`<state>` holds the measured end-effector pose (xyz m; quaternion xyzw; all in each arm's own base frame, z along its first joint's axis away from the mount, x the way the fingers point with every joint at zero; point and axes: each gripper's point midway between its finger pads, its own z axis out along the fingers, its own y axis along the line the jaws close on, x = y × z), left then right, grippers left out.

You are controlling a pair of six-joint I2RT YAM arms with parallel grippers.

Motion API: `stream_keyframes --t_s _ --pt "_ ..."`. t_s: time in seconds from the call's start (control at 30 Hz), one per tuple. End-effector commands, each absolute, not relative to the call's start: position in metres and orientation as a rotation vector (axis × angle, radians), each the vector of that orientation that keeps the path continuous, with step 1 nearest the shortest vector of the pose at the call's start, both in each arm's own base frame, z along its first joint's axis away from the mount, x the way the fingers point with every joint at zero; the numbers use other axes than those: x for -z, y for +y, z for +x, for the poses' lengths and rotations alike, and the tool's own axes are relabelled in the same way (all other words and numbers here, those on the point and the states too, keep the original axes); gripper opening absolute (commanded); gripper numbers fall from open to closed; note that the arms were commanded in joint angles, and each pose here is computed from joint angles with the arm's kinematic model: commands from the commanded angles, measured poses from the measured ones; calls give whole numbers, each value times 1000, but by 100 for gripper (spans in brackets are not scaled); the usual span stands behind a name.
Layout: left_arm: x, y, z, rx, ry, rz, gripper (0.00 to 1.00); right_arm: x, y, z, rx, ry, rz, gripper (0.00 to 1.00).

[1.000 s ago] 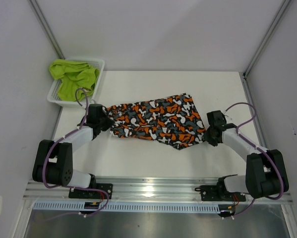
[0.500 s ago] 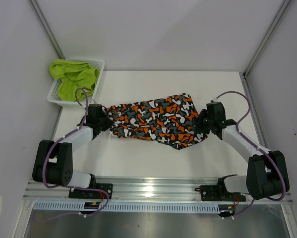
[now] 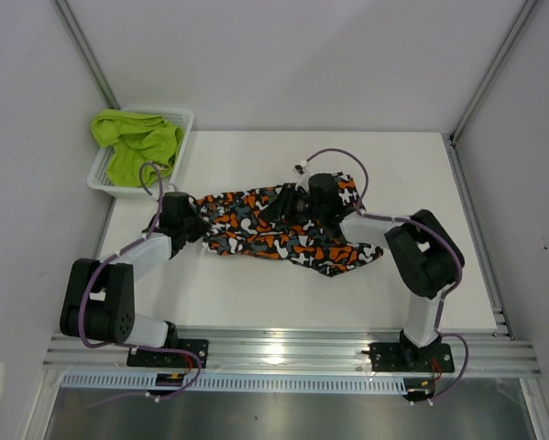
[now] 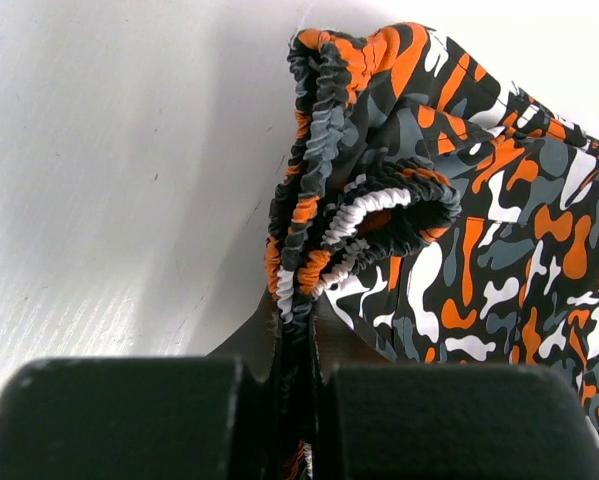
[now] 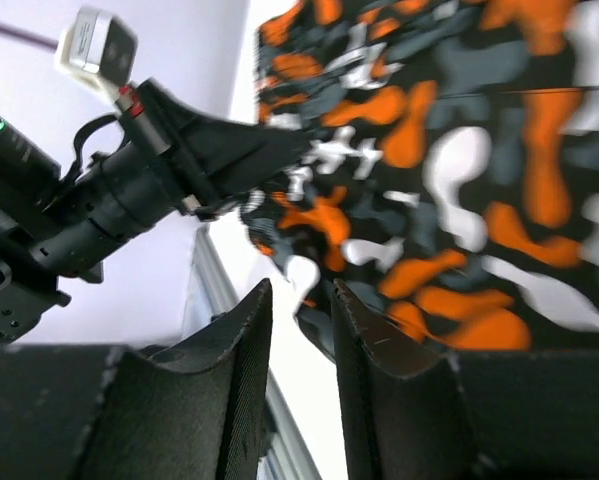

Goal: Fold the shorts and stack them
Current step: Fold the shorts

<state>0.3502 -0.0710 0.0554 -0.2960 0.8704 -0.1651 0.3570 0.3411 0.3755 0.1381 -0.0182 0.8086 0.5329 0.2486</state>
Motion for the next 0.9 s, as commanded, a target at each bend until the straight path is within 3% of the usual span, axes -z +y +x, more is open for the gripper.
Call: stream_keyframes --t_s 0.0,0.43,0.57,0.87 --pt "-72 -69 363 440 2196 -720 0 -167 415 337 -1652 2054 -142 33" --pt "-81 -75 358 487 2224 -753 0 -46 394 296 -1516 2136 117 21" --pt "-82 -76 356 495 2227 -763 0 -16 389 291 -1365 2214 190 22" --pt "-103 -69 358 454 2200 -732 0 -81 379 308 -1228 2063 145 39"
